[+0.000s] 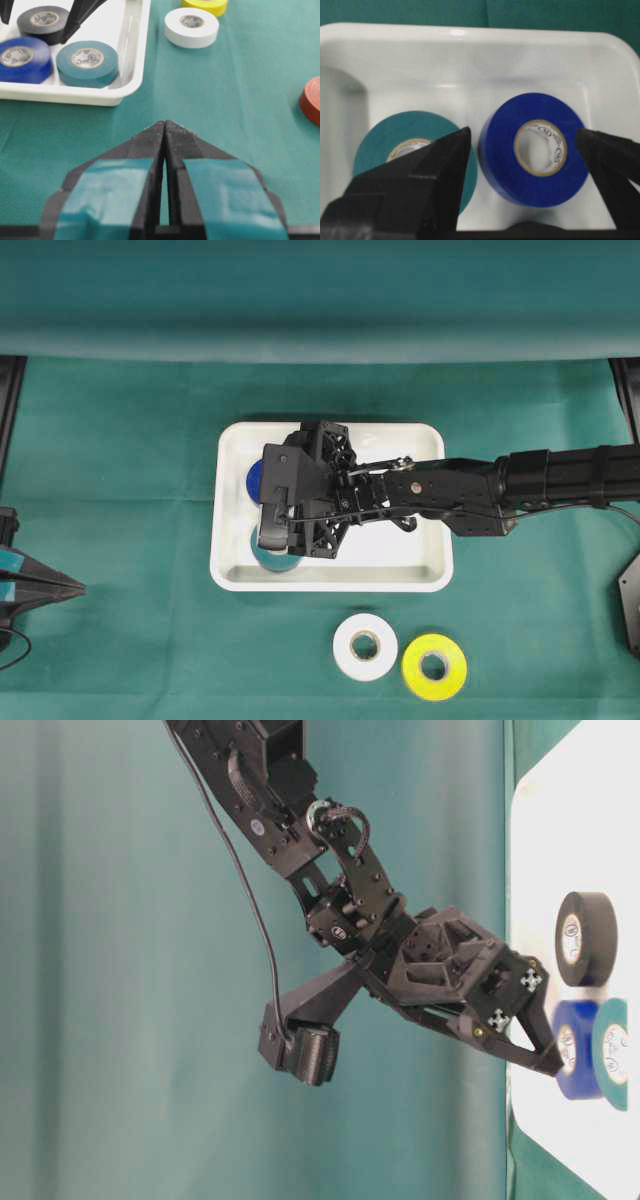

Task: Put the tape into the white case with the right arm.
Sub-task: 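Carry the blue tape into the tray's upper left and release, then withdraw the open right gripper to the right of the tray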

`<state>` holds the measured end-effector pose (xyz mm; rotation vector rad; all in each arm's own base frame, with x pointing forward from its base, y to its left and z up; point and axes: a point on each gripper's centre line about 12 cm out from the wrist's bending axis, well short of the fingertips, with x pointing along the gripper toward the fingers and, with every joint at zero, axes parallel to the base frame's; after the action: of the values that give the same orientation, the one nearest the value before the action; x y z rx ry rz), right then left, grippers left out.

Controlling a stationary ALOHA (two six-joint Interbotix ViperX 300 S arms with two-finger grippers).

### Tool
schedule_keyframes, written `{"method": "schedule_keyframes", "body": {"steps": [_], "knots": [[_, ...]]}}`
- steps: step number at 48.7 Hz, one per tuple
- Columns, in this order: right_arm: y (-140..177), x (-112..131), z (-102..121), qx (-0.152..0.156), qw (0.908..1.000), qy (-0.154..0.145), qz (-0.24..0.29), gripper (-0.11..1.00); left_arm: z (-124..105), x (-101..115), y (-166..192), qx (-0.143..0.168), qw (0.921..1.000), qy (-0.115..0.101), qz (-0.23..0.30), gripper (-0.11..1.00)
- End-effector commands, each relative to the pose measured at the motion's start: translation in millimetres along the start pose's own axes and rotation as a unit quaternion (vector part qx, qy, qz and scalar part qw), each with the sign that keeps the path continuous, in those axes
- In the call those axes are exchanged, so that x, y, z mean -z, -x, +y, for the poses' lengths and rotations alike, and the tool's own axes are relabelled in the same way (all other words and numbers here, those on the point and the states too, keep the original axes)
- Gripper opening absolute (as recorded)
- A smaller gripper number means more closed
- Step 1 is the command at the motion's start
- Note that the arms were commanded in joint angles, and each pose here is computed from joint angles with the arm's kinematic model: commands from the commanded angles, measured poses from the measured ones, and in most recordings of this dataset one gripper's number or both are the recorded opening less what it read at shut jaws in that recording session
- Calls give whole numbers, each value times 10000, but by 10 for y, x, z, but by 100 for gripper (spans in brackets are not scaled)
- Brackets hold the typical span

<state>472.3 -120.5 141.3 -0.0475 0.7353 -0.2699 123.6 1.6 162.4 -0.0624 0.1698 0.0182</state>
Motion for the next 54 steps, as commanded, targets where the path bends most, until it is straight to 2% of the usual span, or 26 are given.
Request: {"method": "schedule_keyframes", "body": {"steps": [1,12,21,35,54], "knots": [[70,-105,-8,1,9999,0,-152,77,-3,-52,-4,2,10000,-8,-46,0],[177,-41,-21,34,10000,2,-71,77,-3,-46,-4,2,10000,-8,-38,0],[425,108,-30,25,10000,10,12,77,-3,-46,-4,2,10000,-8,-38,0],[870,521,-27,-13,9997,27,244,77,-3,-48,-3,2,10000,-15,-46,0],[1439,981,-34,-26,9995,-13,301,77,-3,-46,-4,2,10000,-8,-38,0]]}}
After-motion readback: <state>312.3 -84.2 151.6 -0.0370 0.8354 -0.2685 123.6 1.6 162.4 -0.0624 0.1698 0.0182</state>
